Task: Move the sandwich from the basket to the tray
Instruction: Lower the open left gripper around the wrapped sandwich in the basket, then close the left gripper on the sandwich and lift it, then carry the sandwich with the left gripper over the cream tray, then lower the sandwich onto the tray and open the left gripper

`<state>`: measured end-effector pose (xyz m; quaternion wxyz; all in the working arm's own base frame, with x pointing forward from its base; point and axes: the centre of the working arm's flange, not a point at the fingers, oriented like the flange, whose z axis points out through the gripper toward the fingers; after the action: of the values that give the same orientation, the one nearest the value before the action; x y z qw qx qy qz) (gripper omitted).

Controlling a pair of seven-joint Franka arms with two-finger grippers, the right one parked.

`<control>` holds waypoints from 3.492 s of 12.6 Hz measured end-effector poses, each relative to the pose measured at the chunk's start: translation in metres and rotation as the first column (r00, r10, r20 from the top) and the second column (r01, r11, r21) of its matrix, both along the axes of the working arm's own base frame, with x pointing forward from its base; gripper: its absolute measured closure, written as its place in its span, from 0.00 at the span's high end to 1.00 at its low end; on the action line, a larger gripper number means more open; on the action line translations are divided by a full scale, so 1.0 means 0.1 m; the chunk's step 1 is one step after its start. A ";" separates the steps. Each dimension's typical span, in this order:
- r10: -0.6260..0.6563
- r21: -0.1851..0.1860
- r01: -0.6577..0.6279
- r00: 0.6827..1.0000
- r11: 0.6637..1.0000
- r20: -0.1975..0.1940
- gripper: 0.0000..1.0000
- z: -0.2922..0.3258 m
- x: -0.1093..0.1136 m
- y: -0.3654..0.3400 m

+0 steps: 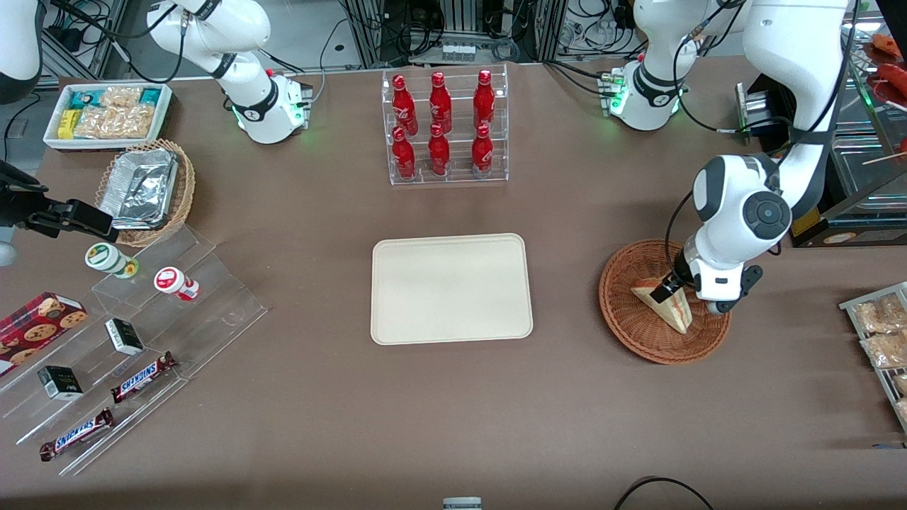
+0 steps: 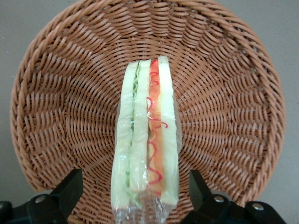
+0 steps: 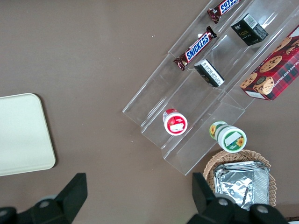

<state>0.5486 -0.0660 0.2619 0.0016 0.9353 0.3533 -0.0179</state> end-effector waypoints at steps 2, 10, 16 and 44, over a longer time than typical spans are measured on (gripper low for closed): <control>0.002 0.001 -0.002 1.000 1.000 -0.008 1.00 -0.10 0.00 0.01; 0.005 0.001 -0.005 1.000 1.000 -0.006 0.36 -0.10 0.03 0.03; -0.087 0.059 0.093 0.991 0.994 -0.100 0.19 0.61 0.15 -0.23; -0.483 0.031 0.491 0.865 0.870 -0.136 0.19 -0.17 -0.55 -4.72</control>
<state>0.4938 -0.5380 0.2446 -0.0550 0.9908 0.1055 -0.0642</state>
